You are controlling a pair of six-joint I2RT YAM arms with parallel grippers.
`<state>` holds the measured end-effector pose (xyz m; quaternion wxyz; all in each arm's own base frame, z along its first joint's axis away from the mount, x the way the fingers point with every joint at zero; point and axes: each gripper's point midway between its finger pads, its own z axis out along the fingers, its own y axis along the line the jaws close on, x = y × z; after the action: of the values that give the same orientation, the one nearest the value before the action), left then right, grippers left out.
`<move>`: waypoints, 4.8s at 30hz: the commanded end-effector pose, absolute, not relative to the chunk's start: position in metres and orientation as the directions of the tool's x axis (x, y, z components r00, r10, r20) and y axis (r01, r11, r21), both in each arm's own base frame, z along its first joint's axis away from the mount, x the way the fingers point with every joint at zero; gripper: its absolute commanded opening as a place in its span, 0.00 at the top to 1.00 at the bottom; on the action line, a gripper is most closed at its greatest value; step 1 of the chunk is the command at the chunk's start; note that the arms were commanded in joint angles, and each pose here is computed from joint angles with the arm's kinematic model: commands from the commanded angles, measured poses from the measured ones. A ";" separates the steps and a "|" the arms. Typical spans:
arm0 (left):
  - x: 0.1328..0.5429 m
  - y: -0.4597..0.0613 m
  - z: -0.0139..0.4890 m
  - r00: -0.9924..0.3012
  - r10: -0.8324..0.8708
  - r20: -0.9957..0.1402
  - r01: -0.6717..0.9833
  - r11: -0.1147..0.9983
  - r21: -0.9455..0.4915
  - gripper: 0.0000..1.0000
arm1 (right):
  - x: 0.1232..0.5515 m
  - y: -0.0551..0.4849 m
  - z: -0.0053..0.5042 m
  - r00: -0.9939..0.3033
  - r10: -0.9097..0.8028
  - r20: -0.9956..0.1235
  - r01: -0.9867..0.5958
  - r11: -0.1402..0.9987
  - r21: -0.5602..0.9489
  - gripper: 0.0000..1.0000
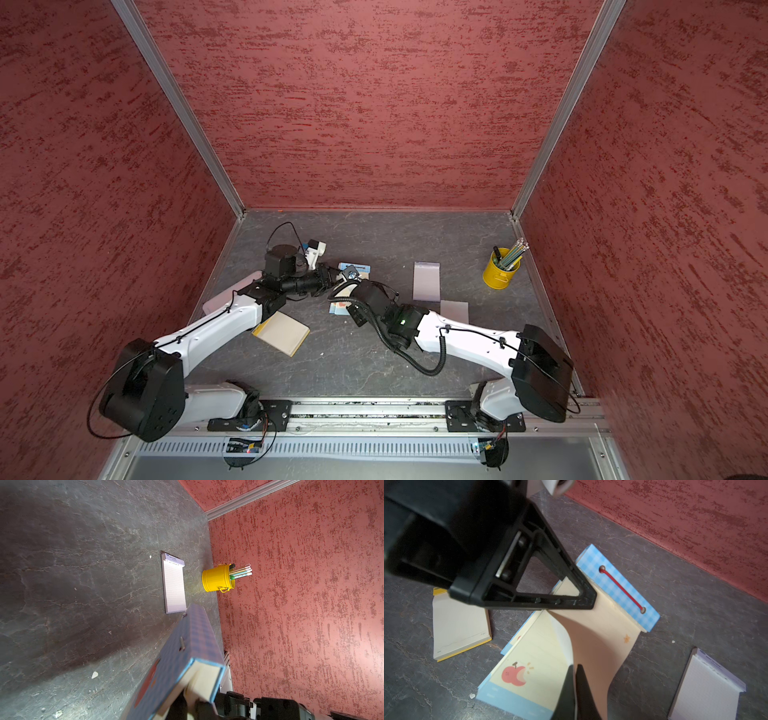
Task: Tear off pages from different memo pads
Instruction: Tear off the paper from the memo pad, then place the paper at the center of the board.
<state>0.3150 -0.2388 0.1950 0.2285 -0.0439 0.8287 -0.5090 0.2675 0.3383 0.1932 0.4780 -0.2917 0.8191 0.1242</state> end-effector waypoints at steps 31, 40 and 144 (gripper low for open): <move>0.314 -0.225 0.225 -0.837 -0.334 -0.435 0.283 0.417 -0.864 0.39 | 0.281 0.321 0.208 -0.269 -0.509 -0.817 -0.573 0.767 -0.289 1.00; 0.303 -0.205 0.220 -0.781 -0.316 -0.539 0.361 0.476 -0.802 0.31 | 0.287 0.314 0.221 -0.235 -0.550 -0.801 -0.571 0.746 -0.344 1.00; 0.300 -0.151 0.140 -0.793 -0.288 -0.537 0.184 0.728 -0.661 1.00 | 0.361 0.200 0.191 -0.477 -0.475 -0.739 -0.296 0.879 -0.374 1.00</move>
<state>0.2965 -0.1612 0.1318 0.3312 -0.0104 0.8630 -0.3812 0.3603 0.2137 0.2118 0.4813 -0.2349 0.8425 -0.0586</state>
